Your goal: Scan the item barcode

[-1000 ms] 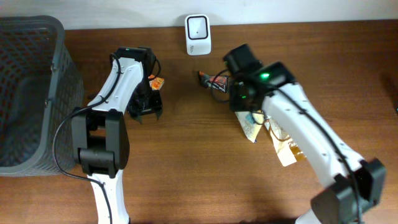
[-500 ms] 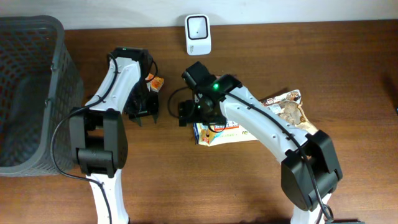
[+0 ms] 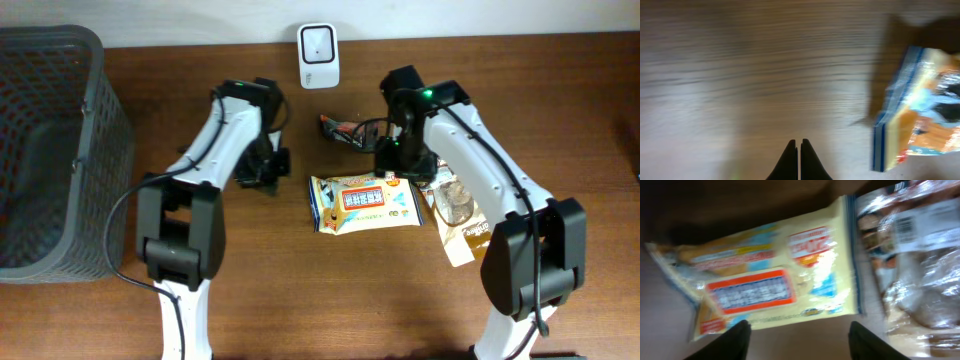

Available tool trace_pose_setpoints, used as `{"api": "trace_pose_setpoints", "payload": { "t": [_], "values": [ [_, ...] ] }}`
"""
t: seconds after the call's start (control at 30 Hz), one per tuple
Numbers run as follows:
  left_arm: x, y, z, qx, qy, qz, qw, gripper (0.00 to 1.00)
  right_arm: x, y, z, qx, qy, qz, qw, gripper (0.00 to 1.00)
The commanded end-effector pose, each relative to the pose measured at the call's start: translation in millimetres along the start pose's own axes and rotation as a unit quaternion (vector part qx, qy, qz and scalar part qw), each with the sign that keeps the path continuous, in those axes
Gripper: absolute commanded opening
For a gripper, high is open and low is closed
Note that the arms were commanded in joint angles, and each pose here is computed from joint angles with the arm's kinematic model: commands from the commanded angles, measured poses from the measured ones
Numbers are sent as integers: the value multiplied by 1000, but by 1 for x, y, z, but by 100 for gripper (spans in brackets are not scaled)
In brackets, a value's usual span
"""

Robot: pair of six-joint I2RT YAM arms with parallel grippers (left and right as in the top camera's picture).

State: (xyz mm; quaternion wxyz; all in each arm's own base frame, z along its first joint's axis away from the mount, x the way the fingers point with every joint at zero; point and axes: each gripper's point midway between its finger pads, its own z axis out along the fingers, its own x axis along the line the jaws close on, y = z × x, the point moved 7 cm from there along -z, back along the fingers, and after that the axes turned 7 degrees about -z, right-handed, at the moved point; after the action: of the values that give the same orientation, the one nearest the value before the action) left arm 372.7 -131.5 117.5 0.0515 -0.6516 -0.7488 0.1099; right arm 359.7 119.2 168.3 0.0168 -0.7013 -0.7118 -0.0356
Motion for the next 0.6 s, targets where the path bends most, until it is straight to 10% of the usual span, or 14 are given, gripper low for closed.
{"api": "trace_pose_setpoints", "payload": {
  "t": [0.0,0.23,0.57],
  "values": [
    [-25,-8,-16,-31,-31,21,999,3,-6,-10,15,4,-8,-6,1000,47],
    [-43,-10,-13,-48,-36,43,997,0,13,-20,78,-10,89,17,996,18],
    [-43,-10,-13,-47,-37,39,997,0,63,-40,104,-16,141,39,989,13]
  ]
}}
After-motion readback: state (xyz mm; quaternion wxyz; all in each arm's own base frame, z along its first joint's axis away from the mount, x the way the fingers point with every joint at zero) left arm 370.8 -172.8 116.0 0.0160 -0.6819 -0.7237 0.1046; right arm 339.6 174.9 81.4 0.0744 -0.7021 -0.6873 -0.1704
